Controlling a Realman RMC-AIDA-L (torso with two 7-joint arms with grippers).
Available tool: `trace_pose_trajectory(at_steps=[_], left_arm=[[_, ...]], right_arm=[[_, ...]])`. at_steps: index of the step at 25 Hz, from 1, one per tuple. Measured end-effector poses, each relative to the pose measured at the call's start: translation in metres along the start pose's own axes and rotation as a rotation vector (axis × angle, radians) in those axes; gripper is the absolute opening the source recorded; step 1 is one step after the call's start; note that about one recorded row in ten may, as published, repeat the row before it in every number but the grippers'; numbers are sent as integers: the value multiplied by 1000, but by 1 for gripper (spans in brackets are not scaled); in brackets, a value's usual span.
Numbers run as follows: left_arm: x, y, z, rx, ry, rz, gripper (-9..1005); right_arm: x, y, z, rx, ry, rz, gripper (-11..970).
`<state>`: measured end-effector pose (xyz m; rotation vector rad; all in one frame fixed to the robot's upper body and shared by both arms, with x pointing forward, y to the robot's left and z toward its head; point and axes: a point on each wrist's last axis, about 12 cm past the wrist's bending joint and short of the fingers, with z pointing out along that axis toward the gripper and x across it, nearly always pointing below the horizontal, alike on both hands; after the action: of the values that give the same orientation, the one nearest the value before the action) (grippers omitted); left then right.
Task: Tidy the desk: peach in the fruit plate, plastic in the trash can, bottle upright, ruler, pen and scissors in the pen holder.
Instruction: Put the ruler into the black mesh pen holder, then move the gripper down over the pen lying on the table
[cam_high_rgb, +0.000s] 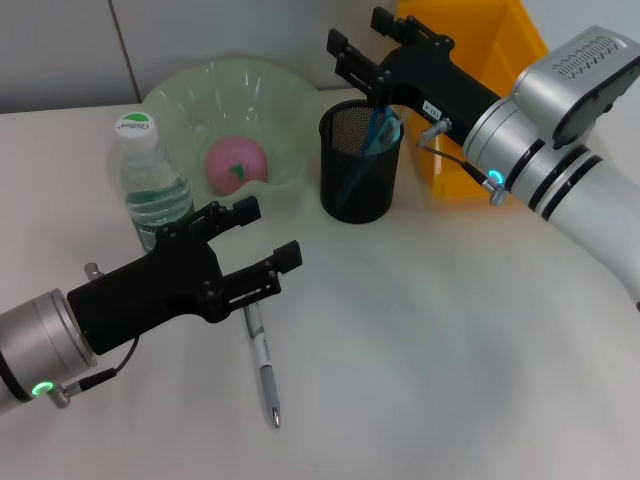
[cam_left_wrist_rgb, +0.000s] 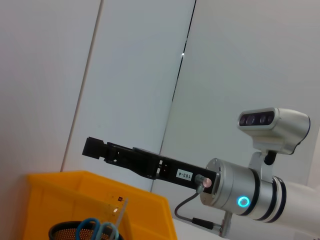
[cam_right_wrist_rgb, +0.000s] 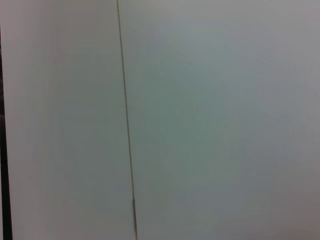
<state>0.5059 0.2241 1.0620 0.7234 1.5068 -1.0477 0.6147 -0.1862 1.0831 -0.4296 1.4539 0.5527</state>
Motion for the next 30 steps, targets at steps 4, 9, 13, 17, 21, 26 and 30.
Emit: trace_pose_trajectory(at_steps=[4, 9, 13, 17, 21, 26, 30], left_arm=[[0, 2, -1, -5, 5, 3, 803], [-3, 6, -3, -14, 10, 5, 803], [-2, 11, -3, -13, 28, -1, 803], [-1, 13, -2, -3, 45, -5, 803], [-2, 15, -2, 21, 61, 8, 803], [-5, 19, -3, 38, 100, 16, 802], [-8, 23, -6, 45, 125, 0, 802]], right_arm=[[0, 0, -9, -9, -39, 25, 658], [-12, -15, -60, -69, -209, 141, 694], [-27, -29, -105, -226, -214, 218, 708], [-37, -32, -138, -395, -86, 264, 708], [-42, -37, -162, -541, 128, 289, 708], [-42, -49, -182, -624, 388, 289, 708], [-40, -54, -189, -645, 524, 239, 708]])
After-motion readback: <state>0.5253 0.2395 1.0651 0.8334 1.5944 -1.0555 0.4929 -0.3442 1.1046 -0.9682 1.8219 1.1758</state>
